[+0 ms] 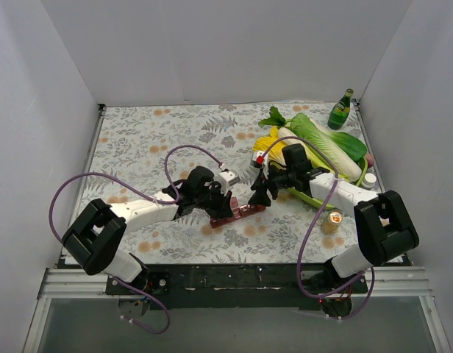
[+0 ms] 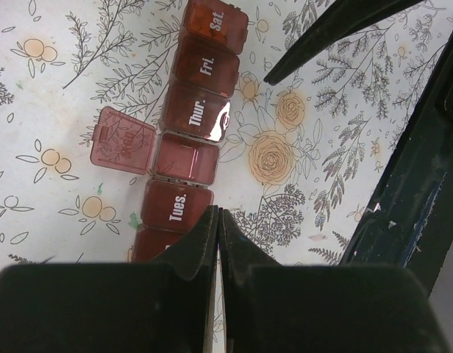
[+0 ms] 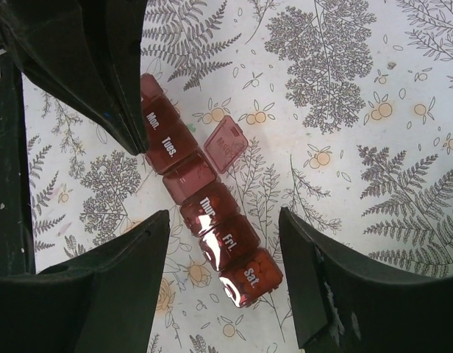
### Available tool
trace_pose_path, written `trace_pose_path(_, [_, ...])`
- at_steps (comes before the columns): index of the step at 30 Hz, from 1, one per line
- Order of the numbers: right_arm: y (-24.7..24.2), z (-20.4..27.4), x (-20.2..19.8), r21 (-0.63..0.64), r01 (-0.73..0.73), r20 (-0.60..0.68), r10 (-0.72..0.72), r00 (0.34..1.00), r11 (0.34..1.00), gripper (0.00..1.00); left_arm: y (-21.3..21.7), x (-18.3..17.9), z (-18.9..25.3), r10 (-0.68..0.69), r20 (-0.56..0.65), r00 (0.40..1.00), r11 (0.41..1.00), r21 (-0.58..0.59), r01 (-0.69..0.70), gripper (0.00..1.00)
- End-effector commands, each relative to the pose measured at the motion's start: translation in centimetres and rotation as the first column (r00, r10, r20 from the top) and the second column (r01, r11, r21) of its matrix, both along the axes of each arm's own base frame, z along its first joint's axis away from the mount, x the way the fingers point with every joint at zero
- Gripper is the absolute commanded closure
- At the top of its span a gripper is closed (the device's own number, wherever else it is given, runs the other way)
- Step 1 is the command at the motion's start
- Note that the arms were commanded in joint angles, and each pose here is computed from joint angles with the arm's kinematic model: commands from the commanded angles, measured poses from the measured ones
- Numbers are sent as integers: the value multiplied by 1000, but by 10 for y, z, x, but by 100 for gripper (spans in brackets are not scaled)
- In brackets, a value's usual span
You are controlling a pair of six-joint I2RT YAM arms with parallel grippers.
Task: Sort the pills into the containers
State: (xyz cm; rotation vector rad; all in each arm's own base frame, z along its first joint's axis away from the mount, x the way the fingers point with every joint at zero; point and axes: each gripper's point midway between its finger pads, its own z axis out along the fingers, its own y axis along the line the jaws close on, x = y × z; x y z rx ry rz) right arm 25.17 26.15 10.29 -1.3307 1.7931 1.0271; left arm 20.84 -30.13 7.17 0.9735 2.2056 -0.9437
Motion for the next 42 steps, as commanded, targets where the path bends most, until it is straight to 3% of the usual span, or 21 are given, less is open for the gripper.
trace_pose_path(1, [0,-2,4,-1,9,2,-9,1000,1000,32,-9,1,17,-22,22,1000,999,-46,23,100])
trace_pose_path(5, [0,-4,4,-6,14,0,-14,1000,1000,32,-8,1,9,-17,10,1000,999,-32,17,100])
trace_pose_path(14, [-1,-3,5,-6,18,1,-18,1000,1000,32,7,4,-41,36,-71,997,991,132,-27,100])
trace_pose_path(26, [-3,2,4,-3,-2,29,2,1000,1000,31,3,14,18,52,42,998,999,11,-53,99])
trace_pose_path(28, [-5,0,5,-18,-17,67,18,998,1000,31,8,20,24,82,66,994,997,6,-83,93])
trace_pose_path(29, [-7,-2,5,-30,-21,82,23,996,999,31,14,27,27,111,78,991,994,-1,-111,83])
trace_pose_path(32, [-11,-1,11,-61,-20,162,30,986,998,31,30,47,45,209,121,970,978,-47,-205,65])
trace_pose_path(33, [-12,-1,12,-71,-21,183,34,983,997,30,36,54,52,251,140,958,968,-61,-244,47])
trace_pose_path(36, [-17,1,18,-116,-30,248,58,967,993,29,53,72,56,329,192,925,944,-60,-323,22])
trace_pose_path(42, [-26,31,14,-163,-117,383,172,907,980,24,68,87,35,171,349,922,971,97,-217,17])
